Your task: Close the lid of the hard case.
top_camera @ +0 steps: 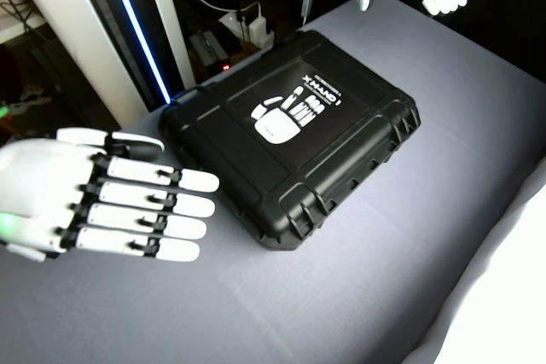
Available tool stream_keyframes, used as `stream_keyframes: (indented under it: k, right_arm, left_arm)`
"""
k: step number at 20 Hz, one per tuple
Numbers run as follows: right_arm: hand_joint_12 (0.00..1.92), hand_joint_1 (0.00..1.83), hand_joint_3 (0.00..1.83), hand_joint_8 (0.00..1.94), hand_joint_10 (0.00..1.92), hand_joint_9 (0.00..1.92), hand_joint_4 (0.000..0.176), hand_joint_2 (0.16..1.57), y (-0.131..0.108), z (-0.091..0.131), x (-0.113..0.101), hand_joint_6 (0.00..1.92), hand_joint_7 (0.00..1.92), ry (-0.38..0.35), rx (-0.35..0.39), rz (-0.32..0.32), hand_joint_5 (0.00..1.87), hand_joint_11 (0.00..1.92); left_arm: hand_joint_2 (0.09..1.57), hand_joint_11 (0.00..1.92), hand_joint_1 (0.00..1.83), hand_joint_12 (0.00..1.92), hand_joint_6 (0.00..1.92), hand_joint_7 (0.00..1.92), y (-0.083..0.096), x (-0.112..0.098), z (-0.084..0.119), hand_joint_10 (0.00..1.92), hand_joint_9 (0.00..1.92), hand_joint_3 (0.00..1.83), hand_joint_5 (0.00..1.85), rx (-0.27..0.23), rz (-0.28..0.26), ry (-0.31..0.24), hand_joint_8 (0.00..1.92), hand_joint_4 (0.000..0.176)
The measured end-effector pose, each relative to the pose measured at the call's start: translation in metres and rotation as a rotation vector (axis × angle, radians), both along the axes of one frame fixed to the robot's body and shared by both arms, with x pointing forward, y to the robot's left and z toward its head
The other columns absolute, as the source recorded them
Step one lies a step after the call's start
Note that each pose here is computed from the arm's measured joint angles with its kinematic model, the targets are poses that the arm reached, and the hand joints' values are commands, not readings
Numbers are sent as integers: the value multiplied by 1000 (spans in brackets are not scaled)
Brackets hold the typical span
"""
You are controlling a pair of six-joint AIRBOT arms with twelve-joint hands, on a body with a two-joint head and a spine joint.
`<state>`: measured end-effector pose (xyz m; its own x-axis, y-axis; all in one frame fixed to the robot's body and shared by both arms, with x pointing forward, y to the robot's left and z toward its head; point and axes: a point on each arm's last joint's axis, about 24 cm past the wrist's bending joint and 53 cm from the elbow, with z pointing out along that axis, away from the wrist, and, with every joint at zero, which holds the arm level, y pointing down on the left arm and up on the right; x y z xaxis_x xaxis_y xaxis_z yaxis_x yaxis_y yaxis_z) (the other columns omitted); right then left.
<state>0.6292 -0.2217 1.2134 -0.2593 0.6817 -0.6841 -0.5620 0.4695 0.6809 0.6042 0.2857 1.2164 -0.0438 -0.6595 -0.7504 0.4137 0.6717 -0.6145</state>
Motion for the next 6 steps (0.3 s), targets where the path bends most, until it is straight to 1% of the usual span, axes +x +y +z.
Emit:
stream_keyframes:
  k: [1, 2, 3, 4, 5, 6]
  right_arm:
    - [0, 512, 6, 4, 0, 0, 0, 1243, 4, 3, -3, 3, 14, -16, 11, 17, 31, 1]
    - [4, 493, 0, 5, 0, 0, 0, 1223, 7, 4, -5, 4, 19, -27, 16, 28, 37, 10]
    - [10, 477, 0, 1, 0, 0, 0, 1215, 7, 7, -7, 0, 6, -39, 25, 32, 28, 22]
    - [18, 467, 0, 3, 0, 0, 2, 1197, 6, 12, -7, 4, 11, -53, 38, 29, 37, 39]
    - [16, 504, 0, 2, 0, 0, 0, 1199, 5, 17, -8, 5, 11, -68, 52, 28, 41, 32]
    - [49, 575, 0, 8, 11, 35, 0, 1204, 3, 27, -9, 10, 35, -97, 79, 25, 69, 89]
  left_arm:
    - [1194, 1, 0, 122, 3, 118, -4, 3, 4, 3, 75, 0, 104, -31, -6, -27, 4, 0]
    - [1189, 0, 0, 135, 3, 123, -9, 7, 7, 3, 77, 0, 109, -54, -16, -44, 3, 0]
    - [1198, 0, 0, 26, 2, 81, -15, 11, 9, 4, 29, 2, 93, -78, -26, -59, 4, 0]
    - [1207, 0, 0, 4, 0, 15, -22, 15, 12, 0, 5, 5, 46, -99, -40, -72, 0, 0]
    - [1231, 0, 0, 0, 6, 10, -28, 16, 17, 0, 0, 15, 52, -113, -57, -88, 3, 0]
    - [1244, 0, 3, 0, 0, 0, -37, 17, 27, 0, 0, 11, 9, -137, -84, -123, 0, 0]
